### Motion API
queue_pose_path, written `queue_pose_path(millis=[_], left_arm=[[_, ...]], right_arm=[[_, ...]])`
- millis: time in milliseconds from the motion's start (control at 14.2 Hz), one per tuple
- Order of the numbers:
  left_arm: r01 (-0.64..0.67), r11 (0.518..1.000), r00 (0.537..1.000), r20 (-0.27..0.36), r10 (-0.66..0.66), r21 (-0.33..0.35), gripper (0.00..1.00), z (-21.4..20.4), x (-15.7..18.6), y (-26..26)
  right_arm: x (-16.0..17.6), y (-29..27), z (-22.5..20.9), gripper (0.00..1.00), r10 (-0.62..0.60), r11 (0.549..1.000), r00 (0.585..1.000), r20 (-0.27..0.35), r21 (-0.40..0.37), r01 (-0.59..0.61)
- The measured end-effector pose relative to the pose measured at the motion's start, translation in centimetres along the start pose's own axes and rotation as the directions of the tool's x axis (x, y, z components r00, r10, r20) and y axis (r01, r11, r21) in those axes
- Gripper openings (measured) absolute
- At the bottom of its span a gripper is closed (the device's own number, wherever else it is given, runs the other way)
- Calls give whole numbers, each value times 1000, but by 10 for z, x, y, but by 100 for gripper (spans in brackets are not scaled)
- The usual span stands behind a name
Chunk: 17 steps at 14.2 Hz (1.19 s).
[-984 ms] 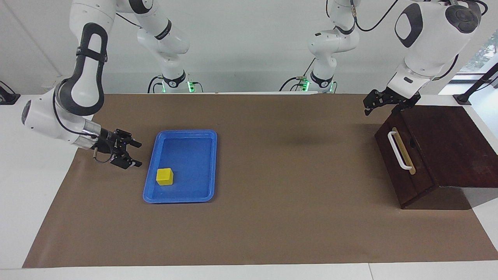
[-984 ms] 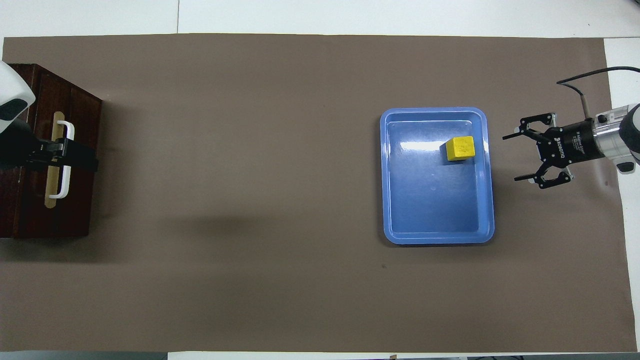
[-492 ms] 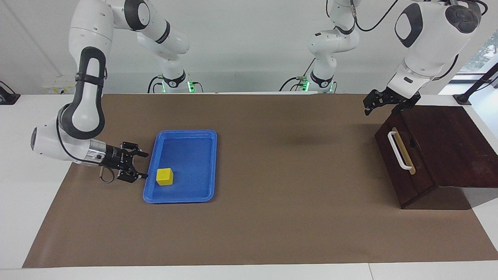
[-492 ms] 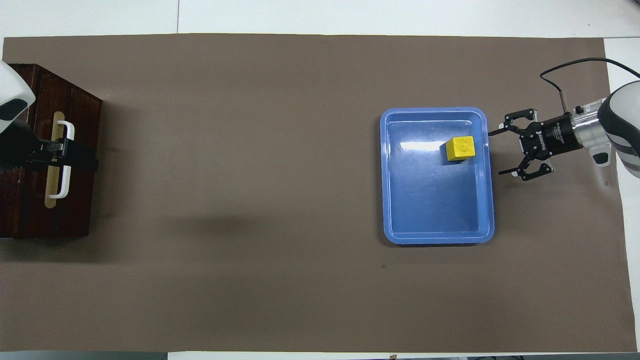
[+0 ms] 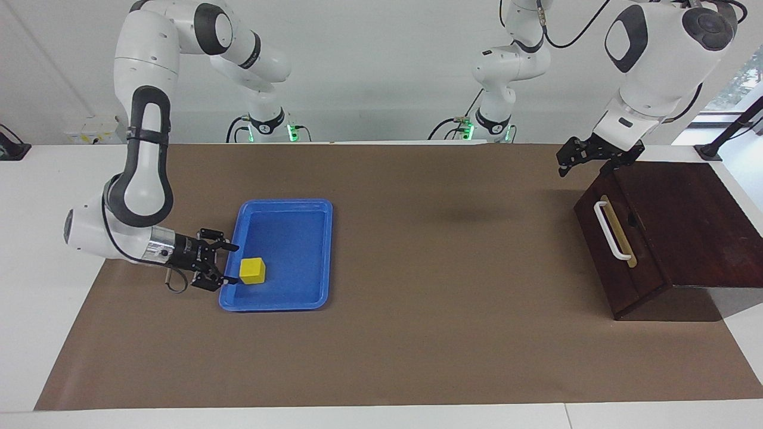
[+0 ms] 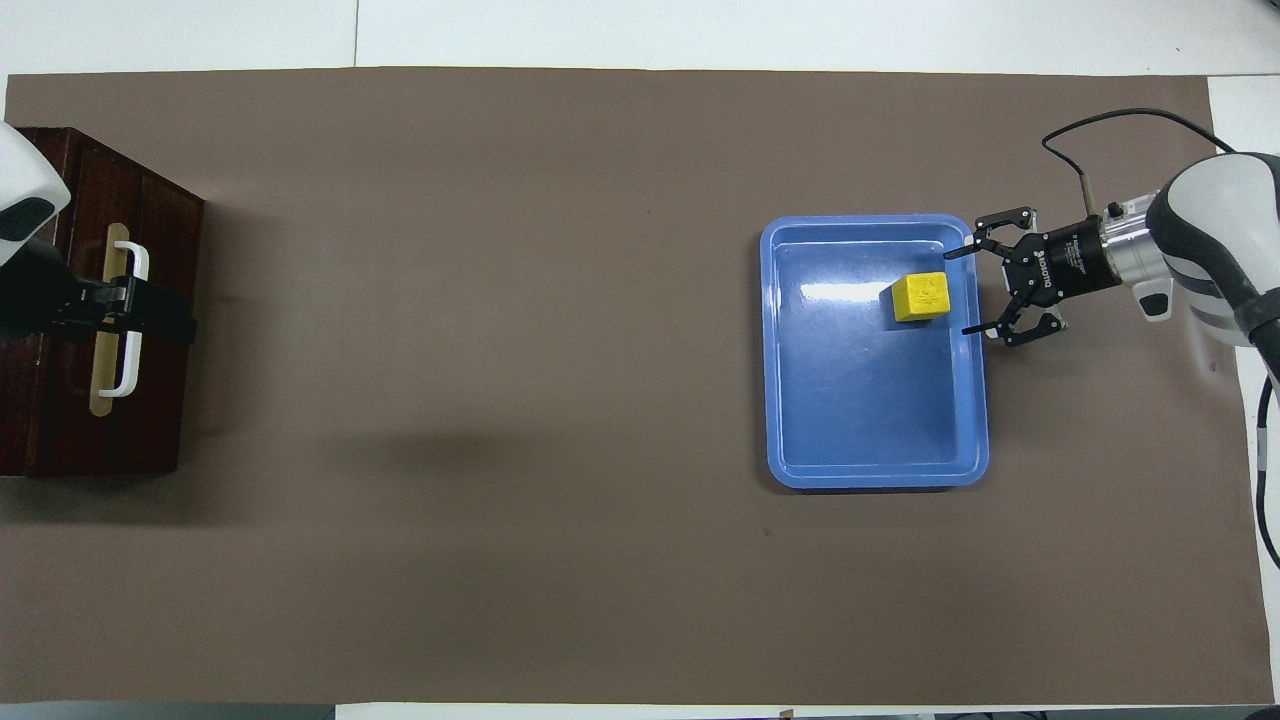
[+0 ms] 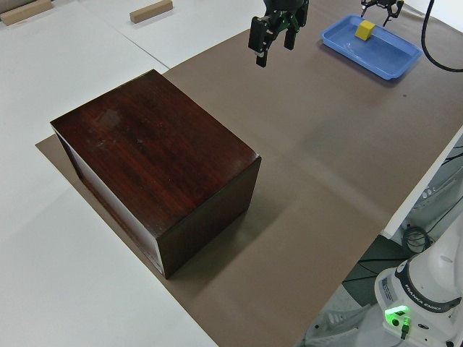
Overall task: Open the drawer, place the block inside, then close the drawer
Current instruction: 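Reach the right gripper into the blue tray toward the yellow block, then close the right gripper on the yellow block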
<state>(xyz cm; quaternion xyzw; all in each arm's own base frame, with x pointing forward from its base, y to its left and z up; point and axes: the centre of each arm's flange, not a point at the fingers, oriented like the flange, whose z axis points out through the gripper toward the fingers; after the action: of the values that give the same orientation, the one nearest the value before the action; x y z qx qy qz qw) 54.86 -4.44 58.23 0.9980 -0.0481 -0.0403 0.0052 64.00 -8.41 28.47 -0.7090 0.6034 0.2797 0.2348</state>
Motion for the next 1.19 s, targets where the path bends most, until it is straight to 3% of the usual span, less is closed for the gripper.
queue_pose_path(millis=[1195], left_arm=[[0, 1000, 1000, 0, 0, 0, 100, 0, 0, 0]], right_arm=[[2, -19, 13, 100, 6, 1000, 1000, 13, 0, -6]])
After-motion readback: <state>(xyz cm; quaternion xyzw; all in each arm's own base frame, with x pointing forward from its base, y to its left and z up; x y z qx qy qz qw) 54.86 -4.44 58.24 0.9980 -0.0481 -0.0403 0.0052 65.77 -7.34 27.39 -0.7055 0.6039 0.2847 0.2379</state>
